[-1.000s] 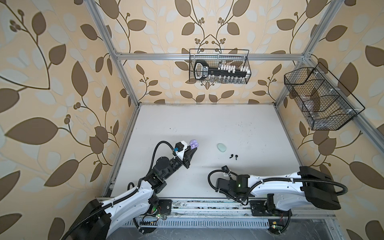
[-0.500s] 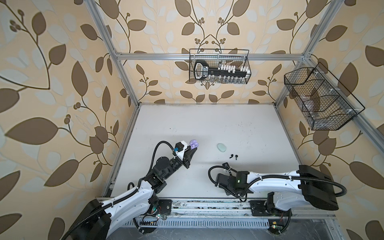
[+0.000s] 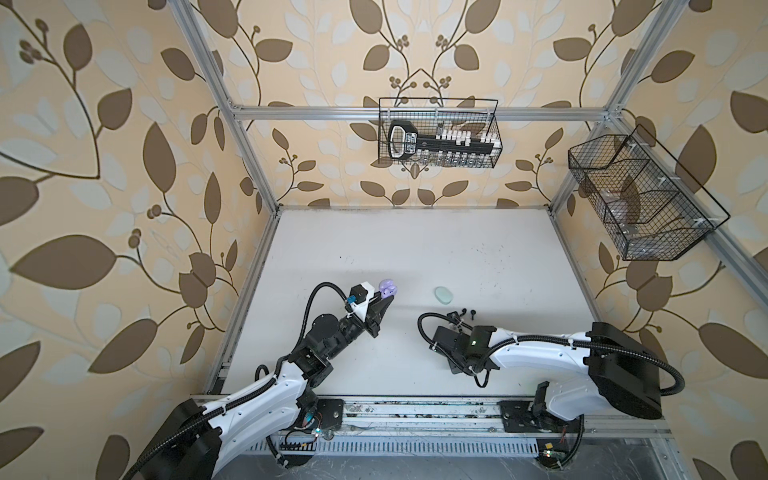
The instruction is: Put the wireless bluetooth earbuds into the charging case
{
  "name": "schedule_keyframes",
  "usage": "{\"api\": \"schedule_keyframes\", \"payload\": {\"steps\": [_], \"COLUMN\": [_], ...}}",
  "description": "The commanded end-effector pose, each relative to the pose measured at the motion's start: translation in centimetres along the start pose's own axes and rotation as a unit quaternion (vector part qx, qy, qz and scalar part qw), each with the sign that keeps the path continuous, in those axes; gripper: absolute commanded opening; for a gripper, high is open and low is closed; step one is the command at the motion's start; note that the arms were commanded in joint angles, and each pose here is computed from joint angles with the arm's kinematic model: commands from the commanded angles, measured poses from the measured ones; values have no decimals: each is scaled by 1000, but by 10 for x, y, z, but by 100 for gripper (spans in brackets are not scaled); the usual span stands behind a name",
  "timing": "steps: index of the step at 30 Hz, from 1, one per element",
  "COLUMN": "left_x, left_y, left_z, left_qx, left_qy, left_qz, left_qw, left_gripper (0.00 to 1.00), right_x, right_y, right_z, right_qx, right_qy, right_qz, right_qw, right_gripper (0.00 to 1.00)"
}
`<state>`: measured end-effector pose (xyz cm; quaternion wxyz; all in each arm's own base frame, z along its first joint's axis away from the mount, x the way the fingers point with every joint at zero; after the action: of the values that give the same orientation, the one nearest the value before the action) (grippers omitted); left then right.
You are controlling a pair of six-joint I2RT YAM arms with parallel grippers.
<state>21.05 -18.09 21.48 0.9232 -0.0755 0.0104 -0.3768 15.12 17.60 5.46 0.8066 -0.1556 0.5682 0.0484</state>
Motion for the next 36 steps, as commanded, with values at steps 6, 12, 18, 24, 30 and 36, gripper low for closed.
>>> {"api": "schedule_keyframes", "payload": {"steps": [6, 12, 18, 24, 30, 36], "left_x": [-2, -2, -2, 3, 11, 26], "left_y": [0, 0, -2, -8, -12, -4], "left_z": [14, 14, 14, 12, 4, 1], "left_qx": [5, 6, 7, 9, -15, -138], "left_qy": [-31, -32, -31, -19, -7, 11], "left_qz": [5, 4, -1, -26, -49, -26], "left_qw": [999, 999, 999, 999, 999, 990], "left_gripper": [0, 0, 0, 0, 0, 0], "right_x": [-2, -12, -2, -2, -41, -115], "right_y": [-3, 0, -1, 2, -4, -42], "right_z": [-20, -21, -29, -27, 18, 92], "right_qx": [-16, -17, -16, -17, 18, 120], "right_qy": [22, 13, 26, 24, -47, -170], "right_qz": [26, 37, 32, 34, 48, 98], "right_qw": [999, 999, 999, 999, 998, 973], "right_gripper": [42, 44, 42, 40, 41, 49]}}
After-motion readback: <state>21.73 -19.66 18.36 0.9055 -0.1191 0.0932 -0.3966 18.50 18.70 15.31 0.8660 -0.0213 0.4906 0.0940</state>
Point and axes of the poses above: each gripper's point midway between its finger pads, its own x axis out along the fingers, its own y axis along the line the jaws close on, z = x × y, the point moved 4 cm from there along -x, back along the fingers, and after that the axes turned 4 degrees about -x, right-handed, at the moved point
